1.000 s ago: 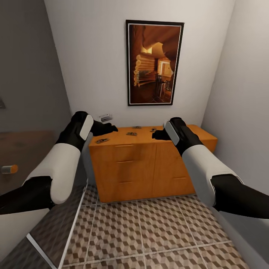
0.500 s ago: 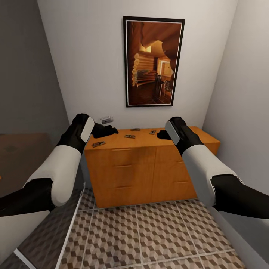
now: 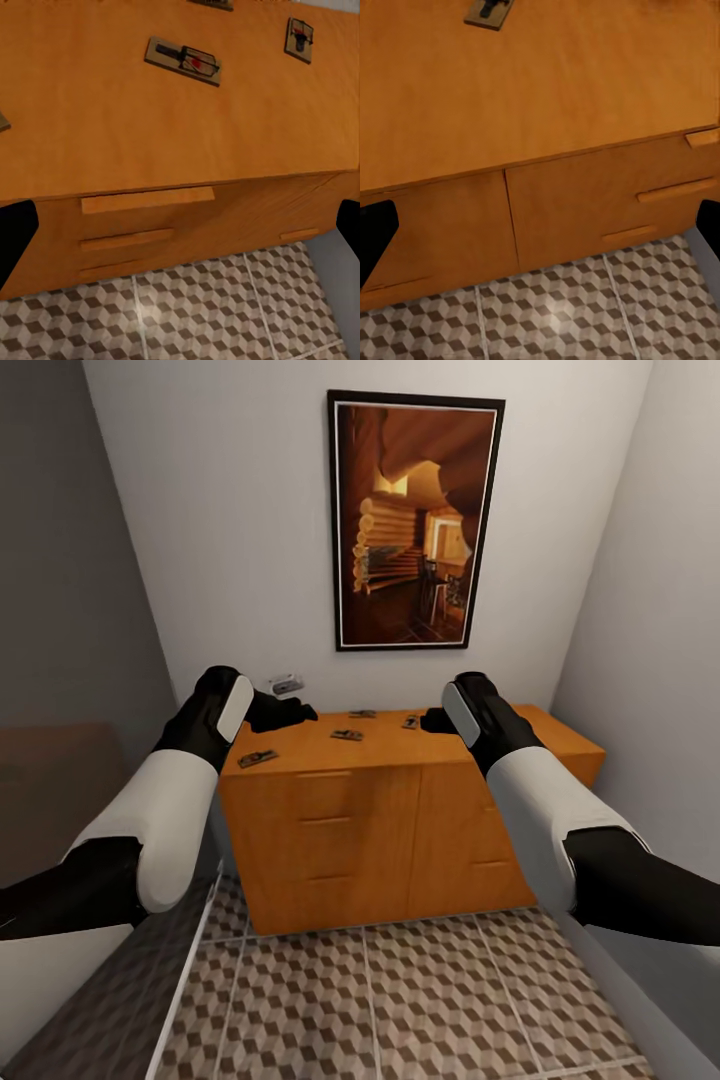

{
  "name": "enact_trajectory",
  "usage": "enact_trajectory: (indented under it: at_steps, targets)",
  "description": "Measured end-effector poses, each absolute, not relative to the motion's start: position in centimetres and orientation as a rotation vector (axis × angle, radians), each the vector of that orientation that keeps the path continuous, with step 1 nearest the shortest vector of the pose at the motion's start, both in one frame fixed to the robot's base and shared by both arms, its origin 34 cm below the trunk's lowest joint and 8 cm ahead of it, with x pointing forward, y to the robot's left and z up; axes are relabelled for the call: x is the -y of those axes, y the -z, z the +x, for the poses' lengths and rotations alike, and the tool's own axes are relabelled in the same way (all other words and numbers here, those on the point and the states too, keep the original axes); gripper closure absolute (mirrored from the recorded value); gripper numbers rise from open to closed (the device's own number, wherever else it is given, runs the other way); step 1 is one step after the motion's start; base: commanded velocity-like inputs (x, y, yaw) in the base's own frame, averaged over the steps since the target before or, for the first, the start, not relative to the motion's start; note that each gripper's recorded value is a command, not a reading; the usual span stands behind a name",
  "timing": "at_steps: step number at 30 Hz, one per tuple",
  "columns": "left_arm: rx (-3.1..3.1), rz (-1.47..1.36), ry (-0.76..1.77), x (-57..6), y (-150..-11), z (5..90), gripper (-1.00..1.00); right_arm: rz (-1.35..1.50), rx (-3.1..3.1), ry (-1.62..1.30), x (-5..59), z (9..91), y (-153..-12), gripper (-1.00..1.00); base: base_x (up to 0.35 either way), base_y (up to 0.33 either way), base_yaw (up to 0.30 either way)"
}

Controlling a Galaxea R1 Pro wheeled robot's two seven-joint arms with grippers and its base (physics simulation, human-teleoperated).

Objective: Take the four mousetraps from the cabinet in the bathroom and place them on the bathroom floor. Make sure all four end up on the same floor surface, and ensure that at least two of them are either under or directly next to the same bathroom sink.

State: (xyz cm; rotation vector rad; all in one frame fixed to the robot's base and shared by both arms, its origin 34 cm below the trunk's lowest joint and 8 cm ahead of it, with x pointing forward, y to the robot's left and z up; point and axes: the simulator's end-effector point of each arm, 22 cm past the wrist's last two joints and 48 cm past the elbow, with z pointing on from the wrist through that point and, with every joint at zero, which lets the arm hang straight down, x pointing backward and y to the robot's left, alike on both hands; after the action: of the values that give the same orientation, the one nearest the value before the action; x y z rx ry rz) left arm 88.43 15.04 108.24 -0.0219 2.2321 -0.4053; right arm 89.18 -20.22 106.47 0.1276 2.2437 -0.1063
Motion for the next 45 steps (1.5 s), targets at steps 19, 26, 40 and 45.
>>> enact_trajectory:
  at_steps: [19,26,40,45]
  targets:
    - [-2.254,-0.016,0.412,-14.4,-107.3,88.3,-1.00,0.137,-2.269,0.030,18.9,89.0,-105.8,-1.00,0.190,0.000,0.000]
    - [-2.256,-0.011,0.417,-14.0,-107.2,88.2,-1.00,0.147,-2.282,-0.016,18.3,88.9,-105.5,-1.00,0.011,0.000,0.000]
    - [-2.256,-0.010,0.418,-13.9,-107.3,88.2,-1.00,0.149,-2.288,-0.030,18.0,88.8,-105.3,-1.00,0.048,0.000,0.000]
    - [-2.261,-0.010,0.418,-13.9,-107.1,88.1,-1.00,0.150,-2.288,-0.029,18.1,88.8,-105.3,-1.00,0.271,0.000,0.000]
